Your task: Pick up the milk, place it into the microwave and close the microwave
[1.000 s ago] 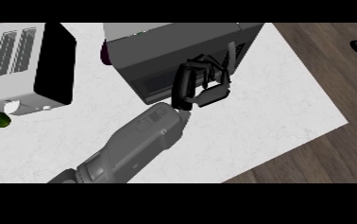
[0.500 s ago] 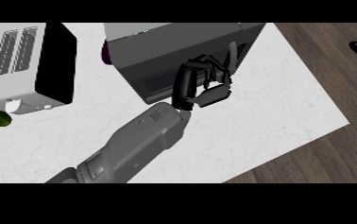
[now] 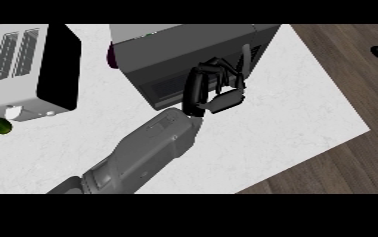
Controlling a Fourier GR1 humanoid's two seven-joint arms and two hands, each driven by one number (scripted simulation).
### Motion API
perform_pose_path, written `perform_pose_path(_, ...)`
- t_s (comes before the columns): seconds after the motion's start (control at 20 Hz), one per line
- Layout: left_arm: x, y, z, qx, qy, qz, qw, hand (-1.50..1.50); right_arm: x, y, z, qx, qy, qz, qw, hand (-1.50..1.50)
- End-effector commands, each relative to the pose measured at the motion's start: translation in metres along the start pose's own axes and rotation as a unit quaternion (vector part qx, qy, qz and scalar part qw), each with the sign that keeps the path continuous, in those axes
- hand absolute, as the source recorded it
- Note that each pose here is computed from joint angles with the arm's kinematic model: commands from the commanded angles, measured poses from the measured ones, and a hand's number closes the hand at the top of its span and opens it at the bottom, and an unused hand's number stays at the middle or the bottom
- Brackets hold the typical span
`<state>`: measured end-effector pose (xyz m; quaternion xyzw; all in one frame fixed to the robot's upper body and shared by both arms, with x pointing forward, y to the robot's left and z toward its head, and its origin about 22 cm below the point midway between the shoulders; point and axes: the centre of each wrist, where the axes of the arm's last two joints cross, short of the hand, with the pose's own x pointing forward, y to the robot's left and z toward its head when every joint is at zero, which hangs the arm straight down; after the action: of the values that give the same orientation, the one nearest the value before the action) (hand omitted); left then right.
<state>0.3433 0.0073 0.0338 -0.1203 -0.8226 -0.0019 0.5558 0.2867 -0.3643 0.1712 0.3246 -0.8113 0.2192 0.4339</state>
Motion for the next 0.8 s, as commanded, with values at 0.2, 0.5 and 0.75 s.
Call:
perform_pose_path(0.2,-0.001,0.01,-0.018,0.026,0.016,-0.012,0.9995,1.5,0.009,-0.002,-0.004,0.021,0.003,0.002,1.0,-1.5)
perform_pose_path(0.5,-0.006,0.01,-0.018,0.0,0.017,-0.056,0.9983,1.5,0.007,-0.001,-0.007,0.036,-0.019,-0.022,0.999,-1.5)
perform_pose_path(0.75,-0.017,0.02,-0.012,0.033,0.059,-0.084,0.9942,1.5,0.01,0.0,-0.009,0.055,-0.018,-0.03,0.998,-1.5)
